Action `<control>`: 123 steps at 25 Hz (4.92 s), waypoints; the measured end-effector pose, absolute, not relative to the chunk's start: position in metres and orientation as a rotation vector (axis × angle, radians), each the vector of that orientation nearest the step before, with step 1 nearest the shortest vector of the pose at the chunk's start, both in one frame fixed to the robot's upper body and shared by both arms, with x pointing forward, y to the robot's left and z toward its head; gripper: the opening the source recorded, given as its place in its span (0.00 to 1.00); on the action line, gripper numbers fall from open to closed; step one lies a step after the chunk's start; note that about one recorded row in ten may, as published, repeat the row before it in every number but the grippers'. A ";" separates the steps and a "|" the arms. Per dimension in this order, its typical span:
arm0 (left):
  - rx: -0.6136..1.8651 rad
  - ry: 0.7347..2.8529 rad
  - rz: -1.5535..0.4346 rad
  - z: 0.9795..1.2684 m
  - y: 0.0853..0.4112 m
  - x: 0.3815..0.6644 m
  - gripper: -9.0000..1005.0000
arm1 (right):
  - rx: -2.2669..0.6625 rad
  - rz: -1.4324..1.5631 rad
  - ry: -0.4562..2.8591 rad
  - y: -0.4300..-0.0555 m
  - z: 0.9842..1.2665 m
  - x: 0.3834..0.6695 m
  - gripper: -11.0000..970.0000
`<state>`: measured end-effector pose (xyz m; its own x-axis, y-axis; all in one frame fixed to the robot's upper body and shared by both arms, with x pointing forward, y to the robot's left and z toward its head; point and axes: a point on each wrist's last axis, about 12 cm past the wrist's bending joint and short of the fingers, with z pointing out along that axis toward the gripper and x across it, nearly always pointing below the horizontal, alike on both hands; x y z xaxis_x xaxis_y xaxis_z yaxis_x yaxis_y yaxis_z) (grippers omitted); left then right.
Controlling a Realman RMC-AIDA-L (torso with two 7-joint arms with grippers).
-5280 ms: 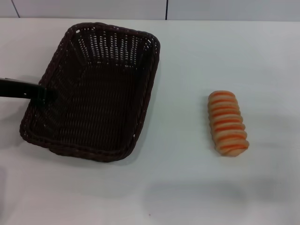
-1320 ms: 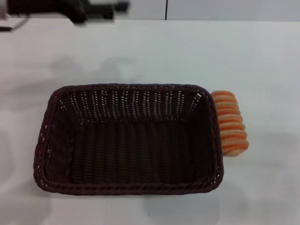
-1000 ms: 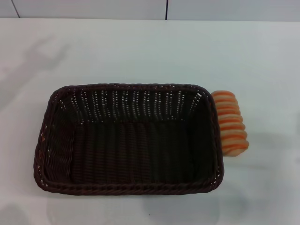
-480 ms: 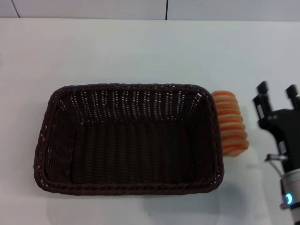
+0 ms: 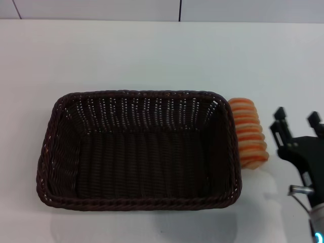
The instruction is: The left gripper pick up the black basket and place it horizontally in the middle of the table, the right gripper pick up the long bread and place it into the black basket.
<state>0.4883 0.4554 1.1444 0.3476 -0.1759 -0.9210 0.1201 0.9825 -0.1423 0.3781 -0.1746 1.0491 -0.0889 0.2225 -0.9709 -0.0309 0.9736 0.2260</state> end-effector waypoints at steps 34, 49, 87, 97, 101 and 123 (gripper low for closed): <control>-0.063 1.181 -0.176 1.150 0.461 0.488 0.60 | -0.072 0.231 2.013 -0.164 1.027 0.420 0.65; -0.065 1.170 -0.180 1.151 0.460 0.488 0.61 | -0.067 0.231 1.983 -0.162 1.027 0.422 0.61; -0.067 1.165 -0.190 1.153 0.461 0.489 0.61 | -0.439 0.513 1.332 -0.109 1.081 0.368 0.47; -0.074 1.157 -0.188 1.154 0.462 0.488 0.61 | -0.441 0.528 1.332 -0.109 1.081 0.368 0.56; -0.075 1.156 -0.188 1.154 0.462 0.488 0.60 | -0.463 0.538 1.329 -0.107 1.080 0.367 0.58; -0.085 1.156 -0.192 1.154 0.463 0.489 0.61 | -0.385 0.471 1.353 -0.124 1.083 0.387 0.74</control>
